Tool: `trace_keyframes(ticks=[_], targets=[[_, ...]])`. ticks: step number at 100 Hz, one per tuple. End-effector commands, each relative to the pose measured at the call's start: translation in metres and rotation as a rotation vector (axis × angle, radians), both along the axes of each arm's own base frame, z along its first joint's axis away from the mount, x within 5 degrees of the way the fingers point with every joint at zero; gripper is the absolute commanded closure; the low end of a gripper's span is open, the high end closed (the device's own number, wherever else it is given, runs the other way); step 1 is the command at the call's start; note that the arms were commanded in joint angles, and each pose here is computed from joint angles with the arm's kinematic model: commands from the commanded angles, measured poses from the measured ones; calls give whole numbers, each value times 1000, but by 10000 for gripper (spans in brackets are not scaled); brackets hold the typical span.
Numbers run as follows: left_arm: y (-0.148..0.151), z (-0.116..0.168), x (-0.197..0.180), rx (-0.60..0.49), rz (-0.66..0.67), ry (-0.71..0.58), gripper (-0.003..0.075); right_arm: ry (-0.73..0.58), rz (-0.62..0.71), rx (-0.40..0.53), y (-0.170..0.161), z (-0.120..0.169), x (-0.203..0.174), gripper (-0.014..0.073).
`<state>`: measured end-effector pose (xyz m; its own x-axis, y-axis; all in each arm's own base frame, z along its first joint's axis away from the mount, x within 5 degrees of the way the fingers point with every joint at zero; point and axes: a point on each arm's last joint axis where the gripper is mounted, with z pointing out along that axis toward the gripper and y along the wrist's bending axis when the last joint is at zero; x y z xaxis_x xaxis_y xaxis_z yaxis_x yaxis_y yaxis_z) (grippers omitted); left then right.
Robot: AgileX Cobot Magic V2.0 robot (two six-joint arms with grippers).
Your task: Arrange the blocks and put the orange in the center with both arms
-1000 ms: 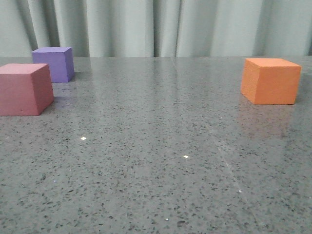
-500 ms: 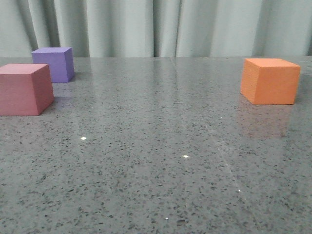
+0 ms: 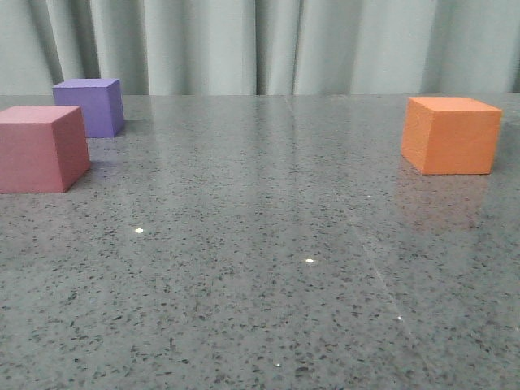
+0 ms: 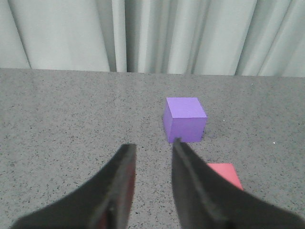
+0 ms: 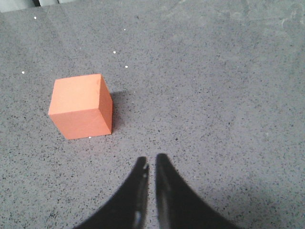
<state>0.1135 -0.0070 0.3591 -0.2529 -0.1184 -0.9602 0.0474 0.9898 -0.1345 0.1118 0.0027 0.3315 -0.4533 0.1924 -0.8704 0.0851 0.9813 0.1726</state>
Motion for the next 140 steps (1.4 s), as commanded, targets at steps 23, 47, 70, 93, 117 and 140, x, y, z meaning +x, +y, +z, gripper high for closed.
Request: trace_keyframes(ticks=[23,47,70,93,117,140], targets=[[0,16,4,-37,4,-82,14,-42,-3,-10,-1,12,2,6],[0,18,4,-38,8,-97,30,-74,0,-9,0,15,3,15],[0,19,4,-38,11,-115,30,-173,12,16,1,28,7,15],[0,21,4,-51,13,-130,31,-56,62,-26,9,55,39,15],[0,21,4,-51,13,-130,31,106,165,-44,38,71,95,15],[0,21,4,-51,13,-130,31,282,212,-46,64,74,147,15]])
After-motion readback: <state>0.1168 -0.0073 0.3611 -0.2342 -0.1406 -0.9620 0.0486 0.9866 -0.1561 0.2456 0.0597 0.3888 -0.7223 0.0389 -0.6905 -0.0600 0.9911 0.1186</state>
